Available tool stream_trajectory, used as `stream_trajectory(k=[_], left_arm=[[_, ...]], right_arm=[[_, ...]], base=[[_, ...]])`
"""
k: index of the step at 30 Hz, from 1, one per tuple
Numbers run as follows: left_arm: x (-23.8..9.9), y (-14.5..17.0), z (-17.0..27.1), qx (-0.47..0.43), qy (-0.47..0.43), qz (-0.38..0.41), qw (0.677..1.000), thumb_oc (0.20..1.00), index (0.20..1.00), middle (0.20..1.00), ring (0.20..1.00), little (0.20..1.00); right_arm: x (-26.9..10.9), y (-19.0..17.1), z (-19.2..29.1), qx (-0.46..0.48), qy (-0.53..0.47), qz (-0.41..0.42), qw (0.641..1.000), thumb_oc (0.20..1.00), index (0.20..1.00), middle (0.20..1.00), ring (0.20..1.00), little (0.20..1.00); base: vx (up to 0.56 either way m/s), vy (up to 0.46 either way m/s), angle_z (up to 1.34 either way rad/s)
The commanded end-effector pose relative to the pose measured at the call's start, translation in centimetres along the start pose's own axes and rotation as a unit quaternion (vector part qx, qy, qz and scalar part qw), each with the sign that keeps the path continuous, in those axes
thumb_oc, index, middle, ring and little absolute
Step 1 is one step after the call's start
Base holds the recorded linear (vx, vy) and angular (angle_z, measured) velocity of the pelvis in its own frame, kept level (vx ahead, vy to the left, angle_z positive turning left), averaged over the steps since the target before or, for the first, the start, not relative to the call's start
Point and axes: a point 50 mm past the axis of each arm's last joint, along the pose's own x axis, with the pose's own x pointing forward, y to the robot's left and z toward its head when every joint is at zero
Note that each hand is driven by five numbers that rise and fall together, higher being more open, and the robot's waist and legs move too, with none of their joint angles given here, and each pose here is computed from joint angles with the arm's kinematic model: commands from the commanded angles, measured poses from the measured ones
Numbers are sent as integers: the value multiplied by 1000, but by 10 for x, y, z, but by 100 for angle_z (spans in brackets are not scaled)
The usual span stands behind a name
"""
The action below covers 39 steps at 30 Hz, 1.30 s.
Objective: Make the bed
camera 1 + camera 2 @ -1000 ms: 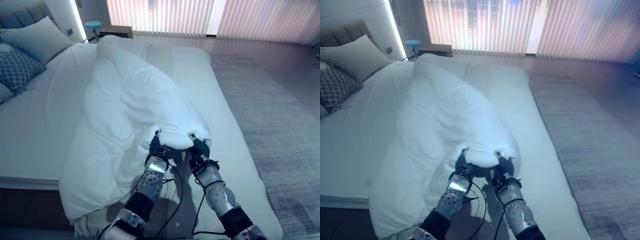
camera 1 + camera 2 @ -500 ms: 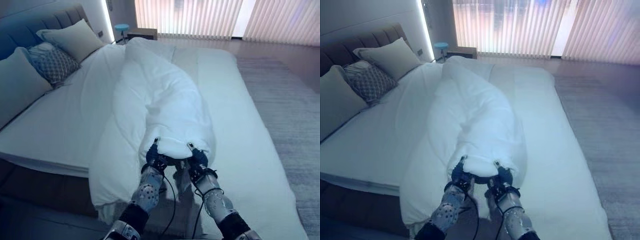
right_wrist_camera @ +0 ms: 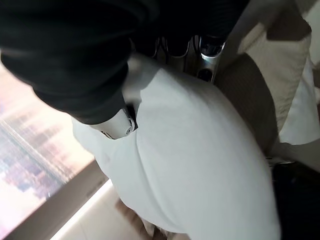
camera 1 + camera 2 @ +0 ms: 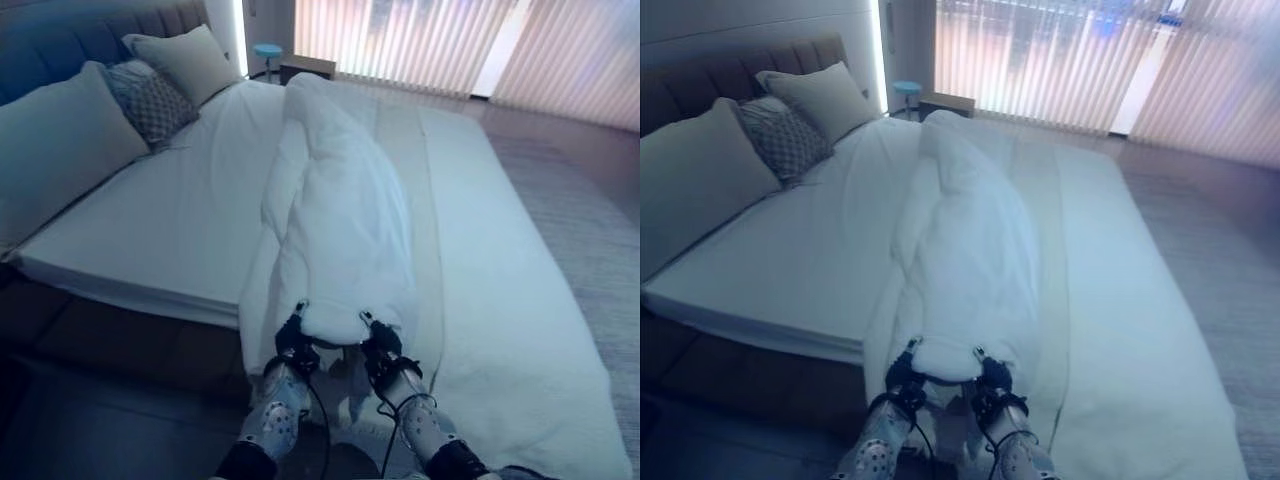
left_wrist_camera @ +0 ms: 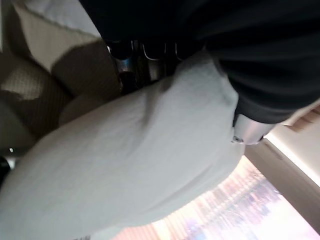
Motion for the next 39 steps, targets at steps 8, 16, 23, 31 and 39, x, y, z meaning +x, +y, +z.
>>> stream_trajectory(k=[8,16,23,31,39], left_arm=[[0,-23,88,61,-196,-76,976,200,200,200,200,200],[-4,-16,97,79,-218,-65,970,200,200,200,200,200],[-5,1,92,62,-209,-21,976,200,200,200,200,200],[1,17,88,101,-188,9,977,200,200,200,200,200],[-10,54,81,81,-177,87,977,200,200,200,200,200]], right_arm=[[-5,-61,71,-67,-126,-112,983,200,200,200,200,200],[-6,-64,73,-83,-123,-109,983,200,200,200,200,200],[-13,-77,73,-77,-116,-128,982,200,200,200,200,200],[-19,-80,58,-58,-104,-140,983,200,200,200,200,200],[-18,-62,43,-70,-94,-91,989,200,200,200,200,200]], base=[[-419,141,-14],[-222,227,32],[-12,449,20],[-32,552,22],[-15,322,-35]])
